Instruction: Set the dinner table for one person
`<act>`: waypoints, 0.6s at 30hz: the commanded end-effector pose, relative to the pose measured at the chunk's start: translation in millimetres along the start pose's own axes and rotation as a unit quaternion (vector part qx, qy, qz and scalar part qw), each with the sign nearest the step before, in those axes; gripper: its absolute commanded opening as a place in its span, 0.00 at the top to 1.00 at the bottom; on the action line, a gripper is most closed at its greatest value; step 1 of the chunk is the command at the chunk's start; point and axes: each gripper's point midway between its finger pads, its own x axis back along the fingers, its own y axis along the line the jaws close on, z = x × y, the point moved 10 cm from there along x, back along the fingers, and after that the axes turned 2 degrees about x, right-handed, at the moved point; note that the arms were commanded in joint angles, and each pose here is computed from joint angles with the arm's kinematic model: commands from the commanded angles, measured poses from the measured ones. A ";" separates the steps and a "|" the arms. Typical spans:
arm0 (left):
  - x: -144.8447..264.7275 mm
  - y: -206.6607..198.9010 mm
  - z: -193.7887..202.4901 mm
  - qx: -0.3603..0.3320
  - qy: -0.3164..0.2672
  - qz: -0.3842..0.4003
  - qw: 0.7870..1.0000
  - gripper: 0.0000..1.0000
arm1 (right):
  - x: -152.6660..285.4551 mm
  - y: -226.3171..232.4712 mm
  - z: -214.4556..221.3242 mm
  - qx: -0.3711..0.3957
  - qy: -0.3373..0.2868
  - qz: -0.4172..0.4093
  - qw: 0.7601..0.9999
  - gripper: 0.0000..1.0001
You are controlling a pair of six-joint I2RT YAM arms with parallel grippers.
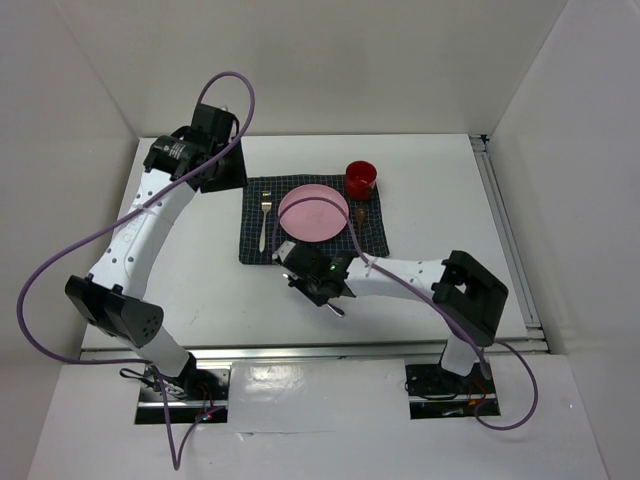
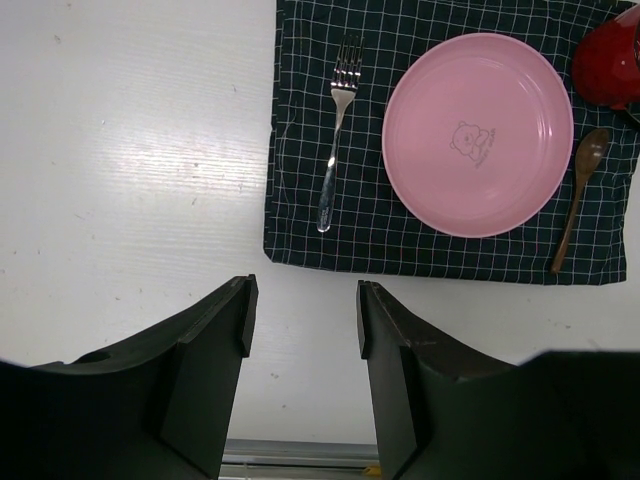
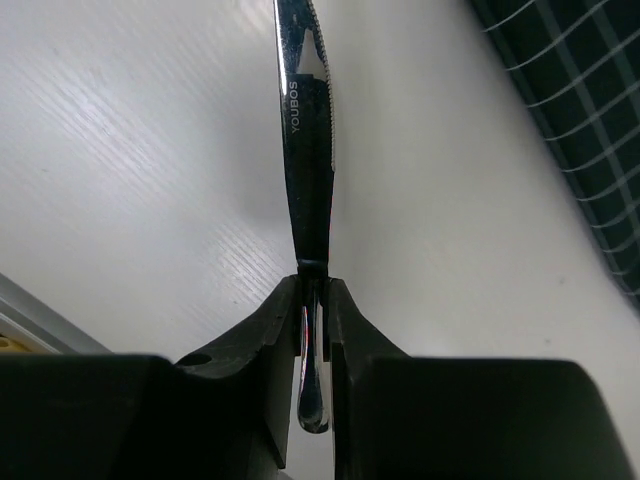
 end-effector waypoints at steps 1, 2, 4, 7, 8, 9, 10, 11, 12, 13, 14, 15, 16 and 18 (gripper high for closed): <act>13.2 1.1 -6.8 0.002 -0.032 0.007 0.999 0.39 | 36.6 -9.5 -29.5 -0.024 -0.075 0.036 0.996 0.94; 13.3 1.1 -6.8 0.002 -0.032 0.007 0.999 0.39 | 44.2 -11.1 -30.3 -0.032 -0.083 0.041 0.995 0.94; 17.4 1.8 -7.2 0.008 -0.036 0.010 0.999 0.39 | 48.9 -12.5 -31.5 -0.039 -0.091 0.047 0.994 0.94; 19.2 2.1 -9.3 0.010 -0.042 0.008 0.999 0.39 | 55.7 -29.9 -31.7 -0.081 -0.091 0.065 0.990 0.94; 19.2 2.1 -9.3 0.010 -0.042 0.008 0.999 0.39 | 58.7 -36.0 -32.3 -0.096 -0.095 0.069 0.988 0.94; 19.0 2.8 -9.6 0.010 -0.045 0.003 0.999 0.39 | 60.7 -42.1 -30.9 -0.120 -0.094 0.073 0.986 0.94; 19.0 2.2 -9.6 0.017 -0.045 0.003 0.999 0.39 | 63.9 -57.8 -28.6 -0.147 -0.092 0.086 0.981 0.94; 18.9 2.8 -10.0 0.017 -0.047 -0.001 0.999 0.39 | 63.2 -65.0 -27.8 -0.164 -0.091 0.088 0.978 0.94; 20.3 5.9 -11.2 0.022 -0.053 -0.001 0.998 0.39 | 66.2 -71.8 -26.2 -0.188 -0.091 0.089 0.974 0.94; 20.3 5.9 -11.2 0.022 -0.053 -0.001 0.998 0.39 | 67.8 -79.2 -28.3 -0.203 -0.095 0.095 0.970 0.94; 23.6 6.1 -12.6 0.025 -0.061 0.003 0.998 0.39 | 67.1 -92.9 -25.7 -0.225 -0.093 0.106 0.964 0.94; 23.8 5.5 -12.3 0.024 -0.059 0.007 0.998 0.39 | 69.7 -100.0 -29.0 -0.247 -0.101 0.111 0.958 0.94; 23.8 5.5 -12.3 0.024 -0.059 0.008 0.998 0.39 | 66.4 -106.5 -28.3 -0.254 -0.092 0.112 0.956 0.94; 23.1 7.9 -13.6 0.028 -0.060 0.004 0.998 0.39 | 65.1 -126.6 -30.3 -0.291 -0.085 0.119 0.945 0.94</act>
